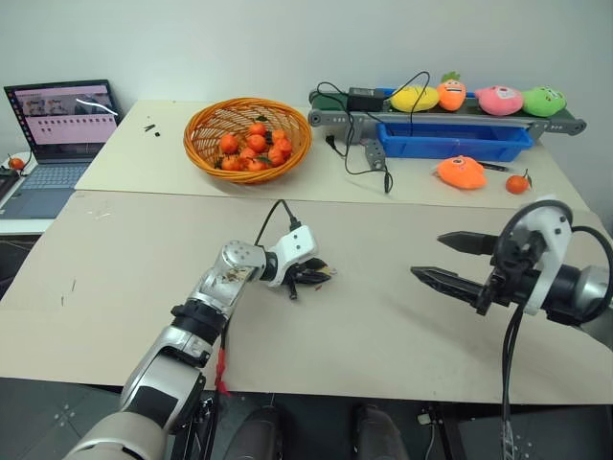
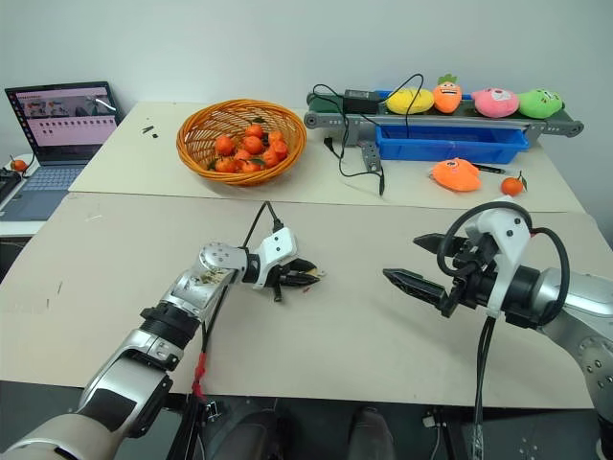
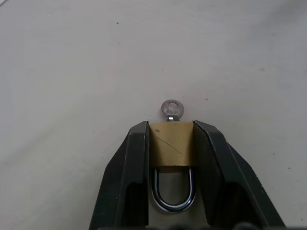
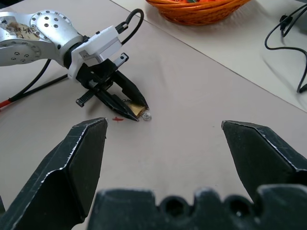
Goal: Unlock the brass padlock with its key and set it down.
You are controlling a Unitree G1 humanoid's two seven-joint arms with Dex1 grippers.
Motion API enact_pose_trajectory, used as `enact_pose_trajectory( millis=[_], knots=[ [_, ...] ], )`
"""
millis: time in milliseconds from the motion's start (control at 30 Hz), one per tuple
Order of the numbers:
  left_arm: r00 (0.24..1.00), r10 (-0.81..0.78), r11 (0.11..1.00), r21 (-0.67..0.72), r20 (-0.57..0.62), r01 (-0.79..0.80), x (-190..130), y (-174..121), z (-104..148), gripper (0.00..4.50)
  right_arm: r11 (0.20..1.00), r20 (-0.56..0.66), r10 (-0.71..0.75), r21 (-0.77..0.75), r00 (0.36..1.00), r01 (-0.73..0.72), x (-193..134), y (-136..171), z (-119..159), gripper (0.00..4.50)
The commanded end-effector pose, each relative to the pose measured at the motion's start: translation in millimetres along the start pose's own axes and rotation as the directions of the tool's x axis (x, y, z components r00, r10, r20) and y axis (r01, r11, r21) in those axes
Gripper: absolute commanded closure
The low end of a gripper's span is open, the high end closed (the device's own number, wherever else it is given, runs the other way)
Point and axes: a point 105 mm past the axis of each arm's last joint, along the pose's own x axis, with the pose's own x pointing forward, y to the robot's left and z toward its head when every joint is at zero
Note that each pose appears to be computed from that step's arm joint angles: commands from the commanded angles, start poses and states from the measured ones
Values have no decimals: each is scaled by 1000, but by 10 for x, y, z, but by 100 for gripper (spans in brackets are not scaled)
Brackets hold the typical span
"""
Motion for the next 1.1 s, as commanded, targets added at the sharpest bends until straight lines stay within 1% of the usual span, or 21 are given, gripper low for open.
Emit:
enact_pose_trajectory(
  millis=[33,100,233,333,400,500,600,633,767,833,967,1033,1100],
  knots=[
    [994,-42,999,14,105,41,-123,-4,384,366,995,28,-5,-100,1000,8,41,-28,122,0],
    [992,-54,999,10,116,53,-206,16,457,366,991,26,6,-136,1000,-3,94,-22,127,0],
    [992,-58,998,-12,114,60,-309,33,525,366,976,26,28,-218,999,-21,180,-12,139,0],
    [984,-136,991,2,114,136,-373,-103,591,366,954,23,35,-298,999,-26,250,-11,124,0],
    [977,-179,984,6,116,179,-402,-177,640,366,940,3,52,-338,999,-48,296,5,64,0],
    [972,-206,979,22,114,205,-423,-212,706,366,923,8,76,-379,997,-68,380,39,31,0],
    [966,-222,975,15,132,222,-405,-217,810,366,893,5,115,-438,993,-101,470,118,21,79],
    [963,-229,973,9,139,231,-392,-225,844,366,883,3,123,-457,992,-108,491,133,21,95],
    [939,-294,951,-42,181,306,-384,-314,984,366,845,18,141,-522,990,-111,557,169,63,235],
    [923,-328,933,-82,201,350,-401,-354,1031,366,827,36,144,-554,989,-100,570,188,104,235],
    [889,-400,860,-244,223,448,-427,-412,1107,366,779,83,170,-622,982,-82,566,295,258,235],
    [871,-427,824,-293,244,486,-441,-447,1175,366,752,76,170,-654,982,-80,571,321,257,235],
    [857,-437,793,-332,273,510,-451,-458,1263,366,744,71,169,-664,983,-80,576,335,230,235]
  ],
)
